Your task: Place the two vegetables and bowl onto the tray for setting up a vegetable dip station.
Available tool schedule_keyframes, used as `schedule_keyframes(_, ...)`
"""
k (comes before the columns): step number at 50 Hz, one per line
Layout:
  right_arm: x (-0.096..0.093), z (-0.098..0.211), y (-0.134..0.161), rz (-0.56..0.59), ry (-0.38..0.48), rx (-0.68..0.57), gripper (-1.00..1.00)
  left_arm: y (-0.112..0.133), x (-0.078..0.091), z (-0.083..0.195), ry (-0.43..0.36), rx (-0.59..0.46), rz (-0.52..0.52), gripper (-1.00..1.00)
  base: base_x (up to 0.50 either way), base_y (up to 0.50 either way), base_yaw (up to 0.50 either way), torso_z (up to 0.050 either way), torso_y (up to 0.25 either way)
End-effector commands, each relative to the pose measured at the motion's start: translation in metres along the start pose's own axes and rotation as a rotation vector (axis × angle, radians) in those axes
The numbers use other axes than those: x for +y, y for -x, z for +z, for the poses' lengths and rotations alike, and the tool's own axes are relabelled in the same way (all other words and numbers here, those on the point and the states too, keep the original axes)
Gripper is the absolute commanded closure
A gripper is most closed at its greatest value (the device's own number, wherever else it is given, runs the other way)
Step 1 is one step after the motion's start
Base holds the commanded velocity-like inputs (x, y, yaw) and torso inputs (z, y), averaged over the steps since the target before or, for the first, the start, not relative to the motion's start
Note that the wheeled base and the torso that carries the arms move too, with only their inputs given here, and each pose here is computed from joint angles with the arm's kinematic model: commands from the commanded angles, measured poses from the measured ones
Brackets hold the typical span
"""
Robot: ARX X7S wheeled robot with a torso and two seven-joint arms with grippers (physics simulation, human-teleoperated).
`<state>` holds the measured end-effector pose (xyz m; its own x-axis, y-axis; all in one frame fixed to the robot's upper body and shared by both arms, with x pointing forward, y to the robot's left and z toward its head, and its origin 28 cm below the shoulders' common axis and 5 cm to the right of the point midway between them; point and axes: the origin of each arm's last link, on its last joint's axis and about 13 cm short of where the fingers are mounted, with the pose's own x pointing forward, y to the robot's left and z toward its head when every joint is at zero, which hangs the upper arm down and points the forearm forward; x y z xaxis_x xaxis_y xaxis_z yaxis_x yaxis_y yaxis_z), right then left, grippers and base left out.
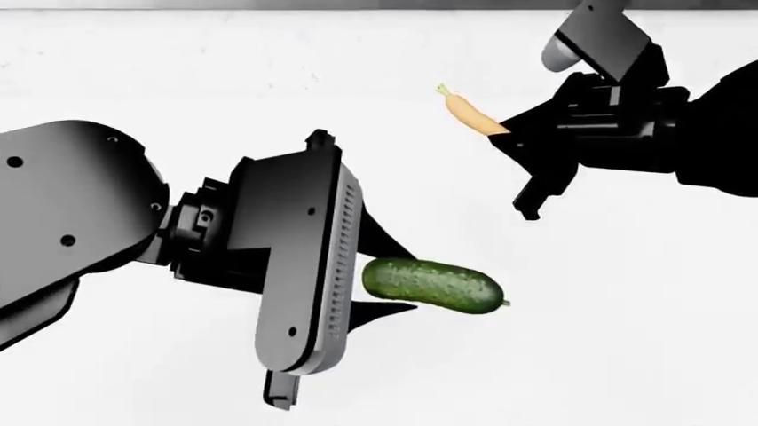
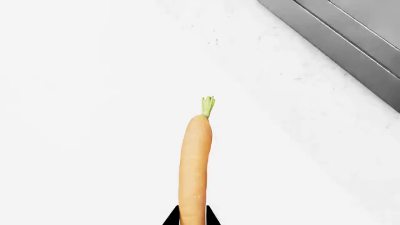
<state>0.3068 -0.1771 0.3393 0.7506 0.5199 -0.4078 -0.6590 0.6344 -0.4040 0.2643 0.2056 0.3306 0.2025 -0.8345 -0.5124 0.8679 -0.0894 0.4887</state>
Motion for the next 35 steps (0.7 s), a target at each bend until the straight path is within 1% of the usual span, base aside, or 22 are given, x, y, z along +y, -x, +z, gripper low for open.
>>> schedule_keyframes(1, 0.0, 0.0, 0.001, -0.006, 0.005, -0.002, 1.0, 0.002, -0.001, 0.003, -0.005, -0.006, 0.011, 1.0, 0.0, 0.0, 0.0, -0.003, 0.25)
schedule_keyframes(18, 0.001, 0.001, 0.002, -0.003, 0.006, -0.004, 1.0, 0.003, -0.001, 0.004, -0.006, -0.006, 0.013, 1.0, 0.0, 0.0, 0.0, -0.003, 0.25)
schedule_keyframes(20, 0.002, 0.001, 0.003, -0.004, 0.011, -0.003, 1.0, 0.003, -0.001, 0.004, -0.013, -0.017, 0.024, 1.0, 0.0, 0.0, 0.0, -0.003, 0.25)
schedule_keyframes(21, 0.002, 0.002, 0.004, -0.005, 0.013, -0.003, 1.0, 0.004, -0.001, 0.005, -0.032, -0.034, 0.043, 1.0, 0.0, 0.0, 0.0, -0.003, 0.25)
schedule_keyframes(22, 0.005, 0.002, 0.006, -0.001, 0.025, 0.002, 1.0, 0.006, -0.003, 0.007, -0.058, -0.042, 0.056, 1.0, 0.0, 0.0, 0.0, 0.0, 0.0)
schedule_keyframes(23, 0.005, 0.002, 0.007, -0.003, 0.025, 0.003, 1.0, 0.007, -0.004, 0.007, -0.046, -0.035, 0.044, 1.0, 0.0, 0.0, 0.0, 0.0, 0.0)
schedule_keyframes(25, 0.008, 0.005, 0.012, -0.005, 0.038, 0.005, 1.0, 0.011, -0.004, 0.011, -0.053, -0.023, 0.054, 1.0, 0.0, 0.0, 0.0, 0.0, 0.0)
schedule_keyframes(30, 0.012, 0.014, 0.027, -0.013, 0.072, 0.0, 1.0, 0.023, -0.007, 0.027, -0.091, -0.002, 0.075, 1.0, 0.0, 0.0, 0.0, 0.0, 0.0)
schedule_keyframes(35, 0.015, 0.019, 0.036, -0.02, 0.087, -0.007, 1.0, 0.031, -0.01, 0.037, -0.111, -0.009, 0.096, 1.0, 0.0, 0.0, 0.0, 0.0, 0.0)
